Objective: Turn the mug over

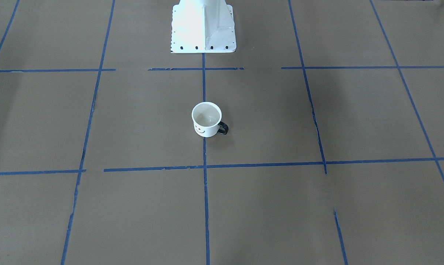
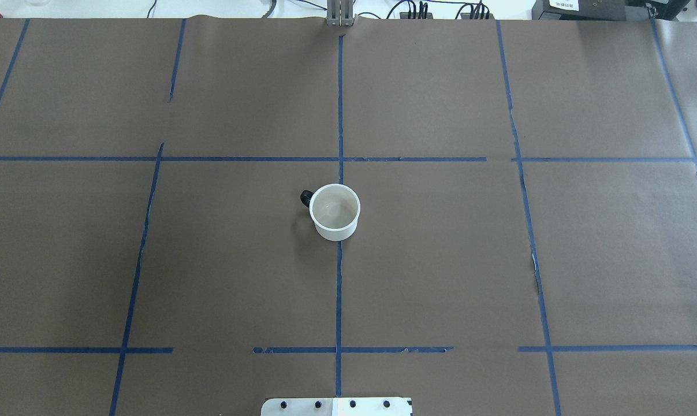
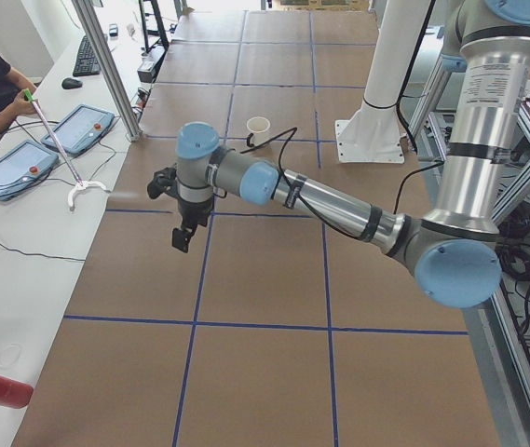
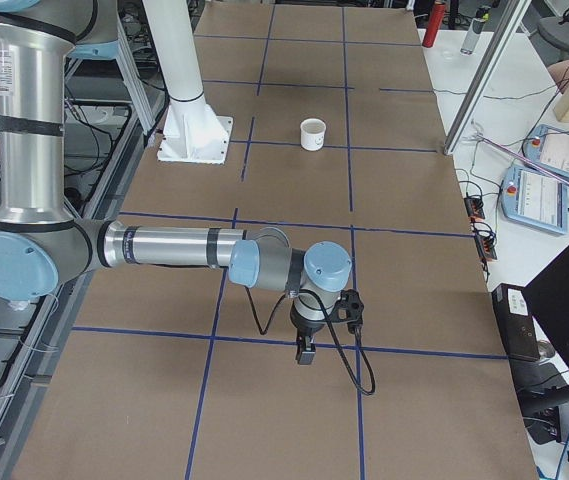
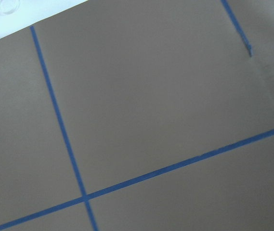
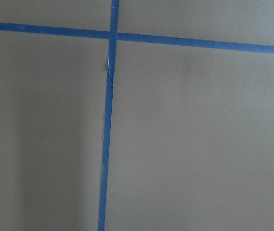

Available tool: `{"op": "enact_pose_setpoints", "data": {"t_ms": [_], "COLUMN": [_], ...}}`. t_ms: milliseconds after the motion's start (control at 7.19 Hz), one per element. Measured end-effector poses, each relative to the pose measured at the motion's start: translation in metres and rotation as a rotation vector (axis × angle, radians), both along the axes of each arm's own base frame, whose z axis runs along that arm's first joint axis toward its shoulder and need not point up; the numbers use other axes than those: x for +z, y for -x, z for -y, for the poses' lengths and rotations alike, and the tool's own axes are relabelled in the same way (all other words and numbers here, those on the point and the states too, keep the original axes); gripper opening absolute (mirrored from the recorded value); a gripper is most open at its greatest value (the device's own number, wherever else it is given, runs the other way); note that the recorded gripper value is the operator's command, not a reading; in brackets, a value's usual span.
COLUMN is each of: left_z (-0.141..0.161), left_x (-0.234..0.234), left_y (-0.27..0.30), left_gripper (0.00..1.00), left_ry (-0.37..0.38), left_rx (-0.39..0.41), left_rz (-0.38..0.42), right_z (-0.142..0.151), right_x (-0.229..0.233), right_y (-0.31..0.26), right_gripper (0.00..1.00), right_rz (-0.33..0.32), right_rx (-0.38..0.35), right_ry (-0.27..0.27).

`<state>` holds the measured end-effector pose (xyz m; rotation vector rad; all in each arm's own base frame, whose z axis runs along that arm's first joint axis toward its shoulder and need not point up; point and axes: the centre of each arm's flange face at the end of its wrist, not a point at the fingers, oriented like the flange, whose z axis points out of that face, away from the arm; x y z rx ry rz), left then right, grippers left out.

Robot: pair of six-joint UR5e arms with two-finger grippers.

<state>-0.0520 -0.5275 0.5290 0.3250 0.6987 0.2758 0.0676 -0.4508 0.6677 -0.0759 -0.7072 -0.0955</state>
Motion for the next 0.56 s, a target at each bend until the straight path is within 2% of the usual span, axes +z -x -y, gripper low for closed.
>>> {"op": "enact_pose_setpoints", "data": {"t_ms": [278, 557], "left_z": [-0.033, -0.053], "left_x": [0.051, 0.079], "left_y": [0.057, 0.073], "left_gripper": [1.00, 1.00], "left_ry": [0.054, 0.070], "left_rx": [-0.035, -0.010], "left_rz": [-0.018, -0.016], "right_z": [0.000, 0.000], "right_x": [0.000, 0.000], "right_y": [0.000, 0.000], "right_gripper": [1.00, 1.00], "right_rz": [0.000, 0.000], "right_rx": [0.000, 0.000], "right_ry": [0.000, 0.000]}}
